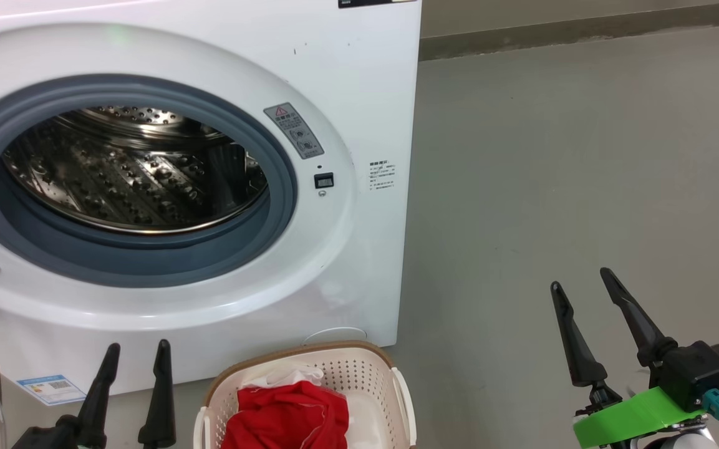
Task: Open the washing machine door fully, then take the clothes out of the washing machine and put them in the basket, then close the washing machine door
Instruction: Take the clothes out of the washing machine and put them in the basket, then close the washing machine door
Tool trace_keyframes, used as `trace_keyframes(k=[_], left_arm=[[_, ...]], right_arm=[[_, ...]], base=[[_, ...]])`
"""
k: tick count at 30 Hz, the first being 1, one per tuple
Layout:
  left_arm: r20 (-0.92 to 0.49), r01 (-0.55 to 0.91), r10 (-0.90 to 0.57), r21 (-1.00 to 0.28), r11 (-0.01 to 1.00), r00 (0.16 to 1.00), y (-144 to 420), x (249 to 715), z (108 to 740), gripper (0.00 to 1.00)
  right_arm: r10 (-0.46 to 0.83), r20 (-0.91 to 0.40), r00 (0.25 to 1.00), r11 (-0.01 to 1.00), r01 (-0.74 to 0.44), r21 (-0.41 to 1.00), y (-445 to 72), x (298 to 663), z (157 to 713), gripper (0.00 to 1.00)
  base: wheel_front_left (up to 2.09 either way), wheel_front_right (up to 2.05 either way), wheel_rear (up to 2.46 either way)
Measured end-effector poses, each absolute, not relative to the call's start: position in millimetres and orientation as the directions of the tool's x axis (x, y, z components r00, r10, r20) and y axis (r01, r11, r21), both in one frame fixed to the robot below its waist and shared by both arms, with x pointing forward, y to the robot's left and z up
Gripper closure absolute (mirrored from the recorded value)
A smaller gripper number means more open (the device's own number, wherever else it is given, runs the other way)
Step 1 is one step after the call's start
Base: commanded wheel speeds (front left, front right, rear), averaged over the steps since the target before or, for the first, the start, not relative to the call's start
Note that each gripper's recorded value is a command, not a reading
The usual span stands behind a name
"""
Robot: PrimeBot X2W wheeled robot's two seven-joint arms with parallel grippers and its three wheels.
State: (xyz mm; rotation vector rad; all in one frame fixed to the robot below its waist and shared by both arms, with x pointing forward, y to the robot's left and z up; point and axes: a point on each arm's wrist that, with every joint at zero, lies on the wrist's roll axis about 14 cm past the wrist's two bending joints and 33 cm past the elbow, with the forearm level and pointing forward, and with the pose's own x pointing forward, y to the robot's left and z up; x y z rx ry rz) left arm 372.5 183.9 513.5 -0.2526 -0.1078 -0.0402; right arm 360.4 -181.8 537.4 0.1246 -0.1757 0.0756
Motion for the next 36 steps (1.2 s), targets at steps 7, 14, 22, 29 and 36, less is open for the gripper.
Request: trace_keyframes(k=[7,14,22,29,36], left_arm=[[0.105,0.050,-0.024,-0.247,0.968,0.994,184.6,372.2,511.3,0.00],[0.103,0.049,-0.024,-0.247,0.968,0.994,184.8,372.2,510.6,0.00],[0.106,0.049,-0.024,-0.246,0.968,0.994,185.0,371.8,511.6,0.00],[0.097,0.053,-0.031,-0.227,0.972,0.995,184.0,371.7,509.1,0.00],[0.092,0.051,-0.031,-0.229,0.972,0.995,184.0,371.9,507.6,0.00]], right_arm=[[0.075,0.172,0.982,0.989,-0.095,0.113,-179.3,360.5,535.4,0.00],[0.079,0.164,0.983,0.989,-0.098,0.112,-178.5,361.2,532.8,0.00],[0.082,0.157,0.984,0.988,-0.100,0.113,-177.3,360.6,530.6,0.00],[0.077,0.158,0.984,0.989,-0.096,0.113,-178.9,359.4,530.9,0.00],[0.080,0.148,0.986,0.989,-0.097,0.115,-178.1,360.1,527.7,0.00]], base=[[0.00,0.00,0.00],[0.00,0.00,0.00],[-0.13,0.13,0.00],[-1.01,1.01,0.00],[-1.83,1.83,0.00]])
